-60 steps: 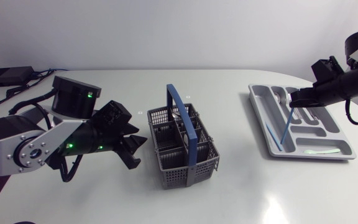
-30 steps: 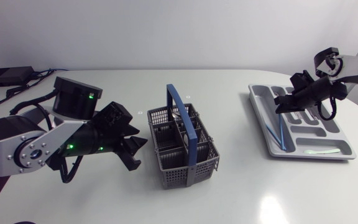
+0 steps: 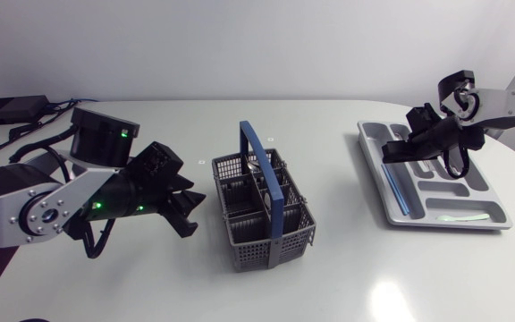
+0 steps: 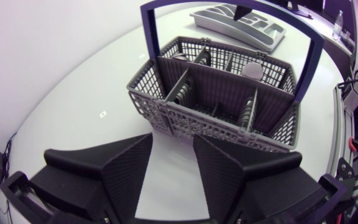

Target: Unload the cutlery basket into the drawer organizer.

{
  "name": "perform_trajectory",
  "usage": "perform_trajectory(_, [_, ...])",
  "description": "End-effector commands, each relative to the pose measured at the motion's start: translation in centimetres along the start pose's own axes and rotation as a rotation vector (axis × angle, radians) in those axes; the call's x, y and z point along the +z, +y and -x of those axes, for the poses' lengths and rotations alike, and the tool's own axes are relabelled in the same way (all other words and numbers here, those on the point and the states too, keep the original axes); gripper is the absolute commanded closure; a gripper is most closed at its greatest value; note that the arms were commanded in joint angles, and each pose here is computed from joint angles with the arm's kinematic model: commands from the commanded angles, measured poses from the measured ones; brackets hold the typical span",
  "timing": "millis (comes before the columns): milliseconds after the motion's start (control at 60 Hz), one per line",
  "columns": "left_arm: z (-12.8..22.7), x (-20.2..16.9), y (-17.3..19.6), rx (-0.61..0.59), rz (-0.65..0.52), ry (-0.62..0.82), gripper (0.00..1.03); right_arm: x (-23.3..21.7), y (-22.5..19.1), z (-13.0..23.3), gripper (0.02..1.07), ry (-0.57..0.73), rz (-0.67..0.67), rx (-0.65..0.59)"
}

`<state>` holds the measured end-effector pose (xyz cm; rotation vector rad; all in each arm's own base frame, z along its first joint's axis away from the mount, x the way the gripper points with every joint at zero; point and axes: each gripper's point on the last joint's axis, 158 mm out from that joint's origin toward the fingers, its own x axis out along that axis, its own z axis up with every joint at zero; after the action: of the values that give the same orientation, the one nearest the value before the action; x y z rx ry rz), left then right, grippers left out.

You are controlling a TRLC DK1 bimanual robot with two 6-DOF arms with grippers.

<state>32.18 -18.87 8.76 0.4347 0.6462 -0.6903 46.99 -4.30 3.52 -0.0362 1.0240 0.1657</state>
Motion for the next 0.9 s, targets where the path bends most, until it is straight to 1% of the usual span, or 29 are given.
perform_trajectory(0, [-0.8, 0.0, 1.7, 0.033, 0.051, 0.013, 0.55, -0.3, 3.9, 3.0, 0.3, -0.046, 0.057, 0.023])
perform_trajectory(50, [-1.2, 0.1, 2.3, 0.043, 0.063, 0.018, 0.55, -1.0, 6.0, 4.0, 0.3, -0.052, 0.092, 0.05])
perform_trajectory(67, [-1.4, 0.1, 2.4, 0.045, 0.065, 0.02, 0.55, -1.3, 7.5, 4.6, 0.3, -0.063, 0.116, 0.072])
perform_trajectory(150, [-3.0, -0.1, 3.6, 0.068, 0.084, 0.051, 0.55, -2.9, 12.0, 6.1, 0.3, -0.072, 0.186, 0.143])
perform_trajectory(283, [-6.1, -0.2, 4.9, 0.084, 0.117, 0.096, 0.55, -5.5, 16.7, 6.5, 0.3, -0.032, 0.248, 0.222])
perform_trajectory(367, [-7.8, -0.4, 5.5, 0.083, 0.135, 0.121, 0.55, -7.3, 18.9, 6.0, 0.3, 0.008, 0.282, 0.257])
perform_trajectory(517, [-9.1, 0.3, 6.1, 0.086, 0.144, 0.121, 0.55, -9.9, 22.1, 5.9, 0.3, 0.06, 0.341, 0.308])
perform_trajectory(783, [-11.4, 2.3, 6.4, 0.077, 0.128, 0.107, 0.55, -13.7, 26.6, 7.9, 0.3, 0.123, 0.435, 0.393])
perform_trajectory(883, [-12.3, 2.9, 6.7, 0.075, 0.121, 0.107, 0.55, -15.1, 28.8, 8.6, 0.3, 0.139, 0.5, 0.437])
